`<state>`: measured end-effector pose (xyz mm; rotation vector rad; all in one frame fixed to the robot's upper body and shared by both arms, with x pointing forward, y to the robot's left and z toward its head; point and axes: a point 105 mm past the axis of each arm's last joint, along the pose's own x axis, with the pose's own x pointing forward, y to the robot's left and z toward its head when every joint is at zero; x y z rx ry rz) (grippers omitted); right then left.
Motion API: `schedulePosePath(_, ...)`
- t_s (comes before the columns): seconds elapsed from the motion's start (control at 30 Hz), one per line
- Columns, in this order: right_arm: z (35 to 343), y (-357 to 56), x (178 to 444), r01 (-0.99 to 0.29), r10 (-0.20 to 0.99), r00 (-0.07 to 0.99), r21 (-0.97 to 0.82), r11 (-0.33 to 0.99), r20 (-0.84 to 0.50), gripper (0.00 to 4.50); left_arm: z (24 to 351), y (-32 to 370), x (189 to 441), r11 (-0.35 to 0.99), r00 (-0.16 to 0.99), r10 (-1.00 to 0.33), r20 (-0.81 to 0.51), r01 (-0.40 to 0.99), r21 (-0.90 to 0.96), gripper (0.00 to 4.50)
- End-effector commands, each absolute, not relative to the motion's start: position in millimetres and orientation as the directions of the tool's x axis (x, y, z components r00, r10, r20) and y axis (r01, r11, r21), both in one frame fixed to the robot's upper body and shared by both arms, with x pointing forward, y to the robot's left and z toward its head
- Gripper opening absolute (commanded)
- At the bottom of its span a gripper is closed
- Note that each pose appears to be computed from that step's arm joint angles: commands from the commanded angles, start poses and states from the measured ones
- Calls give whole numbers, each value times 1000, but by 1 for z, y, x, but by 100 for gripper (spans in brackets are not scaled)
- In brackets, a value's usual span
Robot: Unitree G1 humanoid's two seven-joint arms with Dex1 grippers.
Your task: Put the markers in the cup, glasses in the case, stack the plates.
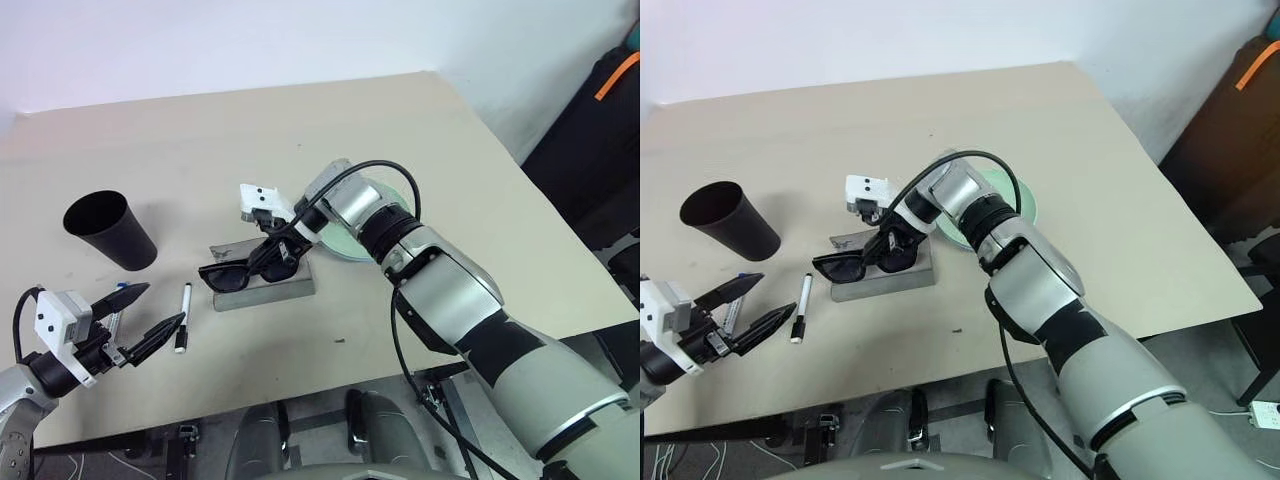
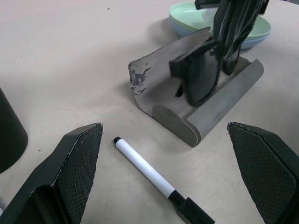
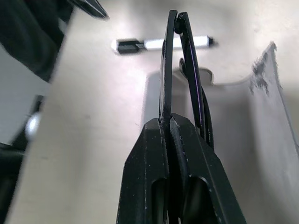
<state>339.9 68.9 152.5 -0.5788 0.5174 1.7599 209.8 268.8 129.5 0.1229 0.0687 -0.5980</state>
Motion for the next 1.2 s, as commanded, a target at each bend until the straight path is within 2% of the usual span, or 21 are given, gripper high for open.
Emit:
schedulePosePath(0.03,159,76,343,-973,782,-193,14,-230,-593,2,138,261,209,810,819,-570,-67,574,118,450)
schedulePosePath(0.37,147,72,331,-955,732,-290,135,-265,-616,2,138,261,211,807,816,-574,-74,578,118,450)
schedulePosePath(0.7,132,72,324,-948,714,-316,175,-266,-624,2,133,253,218,790,798,-598,-70,602,112,450)
schedulePosePath(0.83,137,73,327,-956,733,-292,168,-239,-614,114,131,251,220,785,793,-605,-72,610,109,450)
schedulePosePath(1.1,157,75,337,-971,782,-238,148,-187,-576,384,127,251,222,780,786,-614,-72,618,99,450)
schedulePosePath(1.2,169,77,338,-972,807,-234,159,-174,-542,384,125,251,223,778,784,-617,-72,621,94,450)
